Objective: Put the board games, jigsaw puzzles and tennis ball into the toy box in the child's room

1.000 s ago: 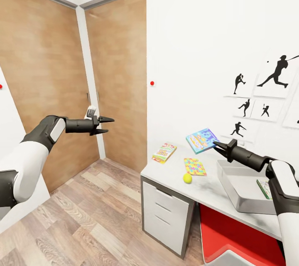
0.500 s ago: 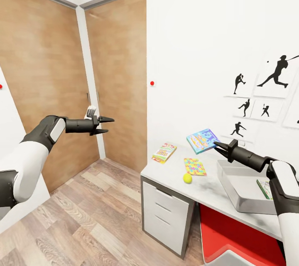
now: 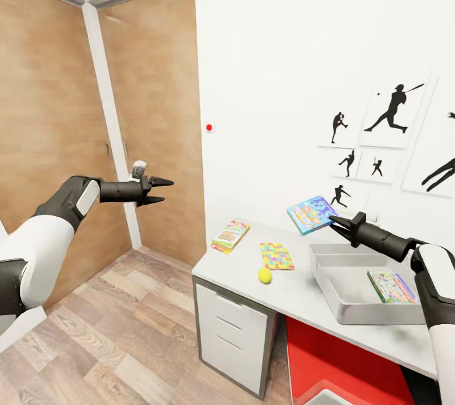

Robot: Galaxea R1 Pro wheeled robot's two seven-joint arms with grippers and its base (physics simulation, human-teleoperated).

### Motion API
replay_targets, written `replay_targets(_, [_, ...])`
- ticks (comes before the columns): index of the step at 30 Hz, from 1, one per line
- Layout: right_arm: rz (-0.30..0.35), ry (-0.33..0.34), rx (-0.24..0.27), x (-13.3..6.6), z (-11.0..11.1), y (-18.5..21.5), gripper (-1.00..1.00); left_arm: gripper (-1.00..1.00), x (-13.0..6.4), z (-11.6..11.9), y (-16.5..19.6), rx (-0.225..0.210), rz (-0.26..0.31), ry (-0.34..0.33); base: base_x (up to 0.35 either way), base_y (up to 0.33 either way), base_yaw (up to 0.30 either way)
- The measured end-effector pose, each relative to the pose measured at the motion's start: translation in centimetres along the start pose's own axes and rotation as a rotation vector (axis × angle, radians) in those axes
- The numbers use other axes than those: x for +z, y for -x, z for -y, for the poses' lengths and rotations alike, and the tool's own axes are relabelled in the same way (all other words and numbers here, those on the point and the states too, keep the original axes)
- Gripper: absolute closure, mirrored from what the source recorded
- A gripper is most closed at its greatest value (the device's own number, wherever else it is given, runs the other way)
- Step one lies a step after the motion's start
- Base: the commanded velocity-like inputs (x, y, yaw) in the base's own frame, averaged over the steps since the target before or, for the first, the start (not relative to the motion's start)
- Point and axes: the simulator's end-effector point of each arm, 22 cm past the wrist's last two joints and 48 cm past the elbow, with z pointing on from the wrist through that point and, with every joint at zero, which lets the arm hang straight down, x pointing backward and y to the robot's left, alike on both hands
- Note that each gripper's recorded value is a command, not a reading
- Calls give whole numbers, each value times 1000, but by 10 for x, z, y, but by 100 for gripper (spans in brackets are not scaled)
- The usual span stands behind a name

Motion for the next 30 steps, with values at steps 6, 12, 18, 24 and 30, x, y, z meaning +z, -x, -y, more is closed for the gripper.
replay_targets(6, [1,-2,-1,0,1,0,100,-100,0,0,0,0,0,0,42,-38,-277])
replay_targets(12, [2,-4,-1,0,2,1,100,-100,-1,-1,0,0,0,3,3,-3,-280])
replay_targets(18, [3,-6,0,0,2,1,100,-100,-9,-6,4,-2,10,13,0,0,-281])
replay_targets(24, [4,-7,0,1,3,1,100,-100,-10,-7,4,-2,12,15,0,0,-281])
replay_targets(30, [4,-7,0,1,2,0,100,-100,-11,-7,5,-2,13,16,70,0,-281])
